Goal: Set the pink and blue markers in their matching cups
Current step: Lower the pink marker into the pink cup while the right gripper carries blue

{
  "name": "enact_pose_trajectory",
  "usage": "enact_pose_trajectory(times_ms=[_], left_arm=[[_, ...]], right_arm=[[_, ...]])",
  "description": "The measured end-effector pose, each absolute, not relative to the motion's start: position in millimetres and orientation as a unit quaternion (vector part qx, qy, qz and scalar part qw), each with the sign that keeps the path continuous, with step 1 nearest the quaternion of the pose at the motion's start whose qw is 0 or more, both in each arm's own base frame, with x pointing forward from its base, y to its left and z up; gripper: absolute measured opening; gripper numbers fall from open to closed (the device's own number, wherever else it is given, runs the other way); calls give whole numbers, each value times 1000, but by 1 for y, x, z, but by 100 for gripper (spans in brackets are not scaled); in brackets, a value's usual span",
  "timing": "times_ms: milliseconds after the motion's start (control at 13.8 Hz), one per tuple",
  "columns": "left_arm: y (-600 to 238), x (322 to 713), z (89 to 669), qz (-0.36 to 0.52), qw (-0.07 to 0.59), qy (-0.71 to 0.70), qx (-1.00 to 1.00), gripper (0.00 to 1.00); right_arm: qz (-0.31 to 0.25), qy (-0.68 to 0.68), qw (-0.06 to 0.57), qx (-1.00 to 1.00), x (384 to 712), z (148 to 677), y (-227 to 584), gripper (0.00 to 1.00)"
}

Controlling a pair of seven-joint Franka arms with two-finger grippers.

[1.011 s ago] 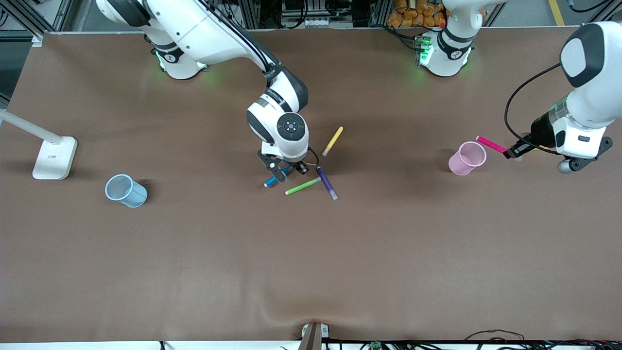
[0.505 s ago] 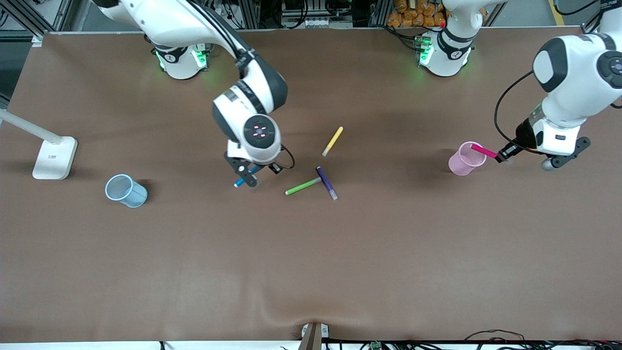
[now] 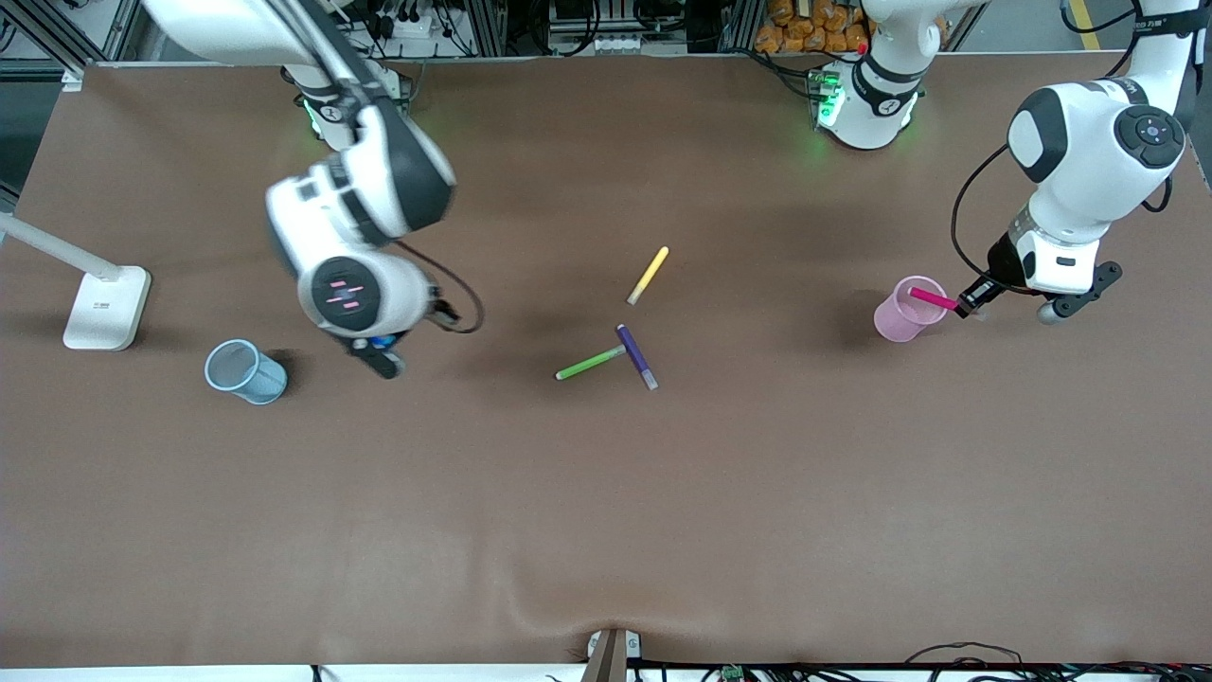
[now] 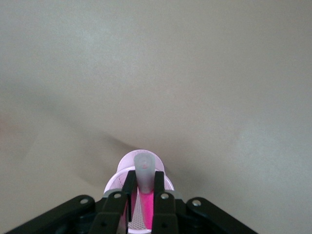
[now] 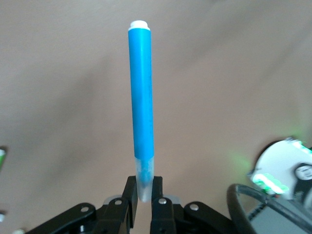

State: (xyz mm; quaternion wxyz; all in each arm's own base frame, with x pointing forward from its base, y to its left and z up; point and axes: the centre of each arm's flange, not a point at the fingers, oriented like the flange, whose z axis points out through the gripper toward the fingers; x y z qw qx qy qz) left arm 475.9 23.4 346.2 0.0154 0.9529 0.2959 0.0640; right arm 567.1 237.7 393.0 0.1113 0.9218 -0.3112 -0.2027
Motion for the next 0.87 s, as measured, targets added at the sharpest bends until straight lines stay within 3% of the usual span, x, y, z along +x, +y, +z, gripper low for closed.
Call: enact_pose_trajectory(times_ms=[866], left_arm=[[24, 456, 312, 79, 9, 285, 955, 17]], right_arm=[[-295, -263, 63, 917, 587, 397, 58, 15]])
